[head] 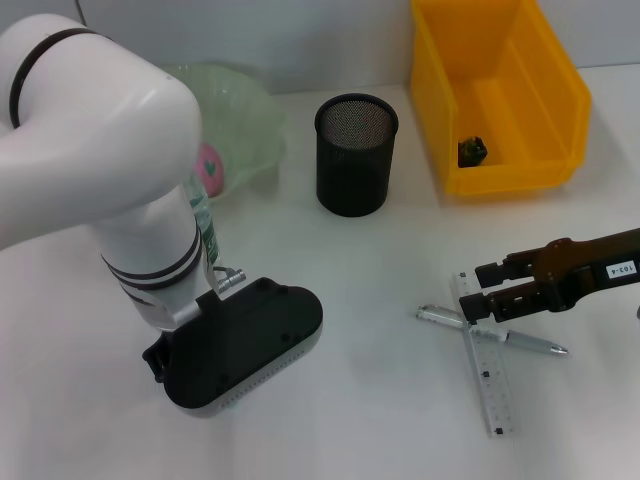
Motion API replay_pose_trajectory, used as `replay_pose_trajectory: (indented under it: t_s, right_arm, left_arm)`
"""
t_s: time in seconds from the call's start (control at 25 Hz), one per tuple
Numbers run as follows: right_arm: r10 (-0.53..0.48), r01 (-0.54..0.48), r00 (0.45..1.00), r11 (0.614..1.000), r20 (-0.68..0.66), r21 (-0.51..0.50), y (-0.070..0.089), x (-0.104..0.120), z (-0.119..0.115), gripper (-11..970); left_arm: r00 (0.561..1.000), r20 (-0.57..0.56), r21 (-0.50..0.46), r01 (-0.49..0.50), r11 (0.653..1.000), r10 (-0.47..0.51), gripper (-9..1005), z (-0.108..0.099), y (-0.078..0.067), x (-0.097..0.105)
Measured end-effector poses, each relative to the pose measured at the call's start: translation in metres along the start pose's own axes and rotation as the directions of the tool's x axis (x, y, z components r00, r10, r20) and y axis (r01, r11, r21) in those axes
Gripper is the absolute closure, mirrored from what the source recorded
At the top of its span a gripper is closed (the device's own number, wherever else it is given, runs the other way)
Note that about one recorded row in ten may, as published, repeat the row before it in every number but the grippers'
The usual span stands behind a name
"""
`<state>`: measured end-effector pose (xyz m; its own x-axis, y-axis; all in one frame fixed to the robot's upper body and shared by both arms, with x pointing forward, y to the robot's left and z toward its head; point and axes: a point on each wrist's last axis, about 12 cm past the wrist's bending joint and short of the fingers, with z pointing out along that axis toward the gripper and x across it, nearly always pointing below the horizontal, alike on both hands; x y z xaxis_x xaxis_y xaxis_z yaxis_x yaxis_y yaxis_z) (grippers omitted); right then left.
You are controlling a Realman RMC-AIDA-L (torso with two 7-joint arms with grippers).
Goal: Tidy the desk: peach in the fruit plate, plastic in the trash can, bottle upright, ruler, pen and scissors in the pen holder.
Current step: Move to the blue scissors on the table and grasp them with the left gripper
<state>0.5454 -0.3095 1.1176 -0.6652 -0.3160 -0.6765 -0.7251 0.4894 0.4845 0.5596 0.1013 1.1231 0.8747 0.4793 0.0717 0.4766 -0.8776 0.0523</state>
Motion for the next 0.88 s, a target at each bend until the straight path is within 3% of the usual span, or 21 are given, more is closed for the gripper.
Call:
replay_pose_trajectory:
  t_s: [0.88]
  right_arm:
    - [0.006,-0.006,1.000,1.000,0.000,-0.003,0.0003,0.0001,-0.0001,158]
  left_arm:
    - [1.000,0.002,-0.002,-0.004,1.000,0.004,776,0.0021,0.0000,0.0012]
